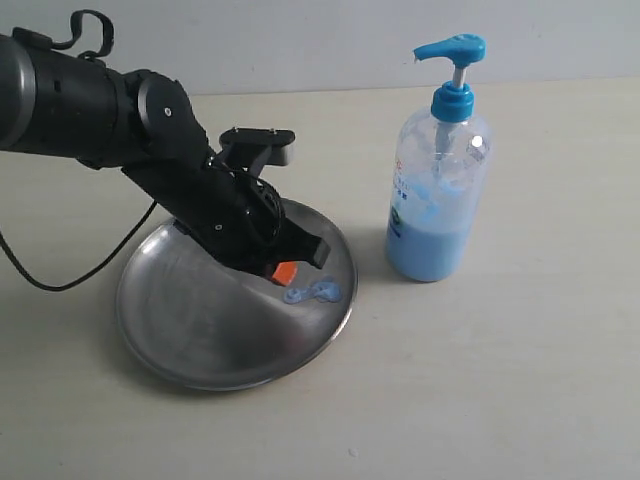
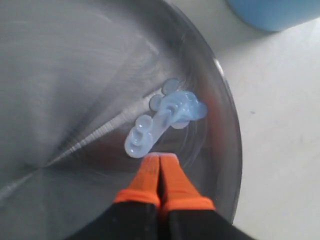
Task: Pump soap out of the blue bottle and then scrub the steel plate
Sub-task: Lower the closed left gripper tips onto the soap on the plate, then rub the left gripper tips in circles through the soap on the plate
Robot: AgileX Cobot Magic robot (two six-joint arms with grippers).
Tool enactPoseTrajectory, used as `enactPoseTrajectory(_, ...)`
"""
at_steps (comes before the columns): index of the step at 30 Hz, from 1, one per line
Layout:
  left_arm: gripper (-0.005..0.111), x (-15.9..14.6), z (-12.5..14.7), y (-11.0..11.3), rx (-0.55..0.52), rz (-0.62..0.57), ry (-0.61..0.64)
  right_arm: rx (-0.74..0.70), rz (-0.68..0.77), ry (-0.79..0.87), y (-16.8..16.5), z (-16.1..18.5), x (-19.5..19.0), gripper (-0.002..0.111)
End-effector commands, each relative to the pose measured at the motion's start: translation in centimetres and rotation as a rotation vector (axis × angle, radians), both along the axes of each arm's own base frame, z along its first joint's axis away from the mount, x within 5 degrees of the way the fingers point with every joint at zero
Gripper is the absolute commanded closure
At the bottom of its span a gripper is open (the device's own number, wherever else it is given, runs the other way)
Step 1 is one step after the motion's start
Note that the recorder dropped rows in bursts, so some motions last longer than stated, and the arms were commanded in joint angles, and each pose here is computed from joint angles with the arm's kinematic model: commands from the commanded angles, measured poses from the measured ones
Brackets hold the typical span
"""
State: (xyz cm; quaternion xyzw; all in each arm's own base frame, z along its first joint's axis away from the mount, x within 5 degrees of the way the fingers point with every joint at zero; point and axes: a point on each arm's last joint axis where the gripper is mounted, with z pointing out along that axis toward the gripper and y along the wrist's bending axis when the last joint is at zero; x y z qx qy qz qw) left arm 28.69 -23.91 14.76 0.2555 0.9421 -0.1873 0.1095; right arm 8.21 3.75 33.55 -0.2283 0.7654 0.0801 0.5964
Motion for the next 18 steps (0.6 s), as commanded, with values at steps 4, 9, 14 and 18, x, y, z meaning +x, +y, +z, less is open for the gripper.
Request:
enactPoseTrajectory(4, 0.107, 0.1, -1.6, -0.4, 0.008, 0.013, 0.04, 0.001, -0.002, -0.012, 0.0, 0.0, 0.0, 0.108)
enactPoseTrajectory(9, 0.107, 0.4, -1.8, -0.6, -0.024, 0.058, 0.04, 0.001, -0.002, -0.012, 0.0, 0.0, 0.0, 0.108)
enactPoseTrajectory(14, 0.107, 0.8, -2.3, -0.7, -0.03, 0.083, 0.014, 0.005, -0.002, -0.01, 0.0, 0.0, 0.0, 0.108)
enactPoseTrajectory(18, 0.107, 0.9, -3.3, -0.8, -0.02, 0.092, 0.027, 0.007, -0.001, -0.008, 0.0, 0.0, 0.0, 0.108)
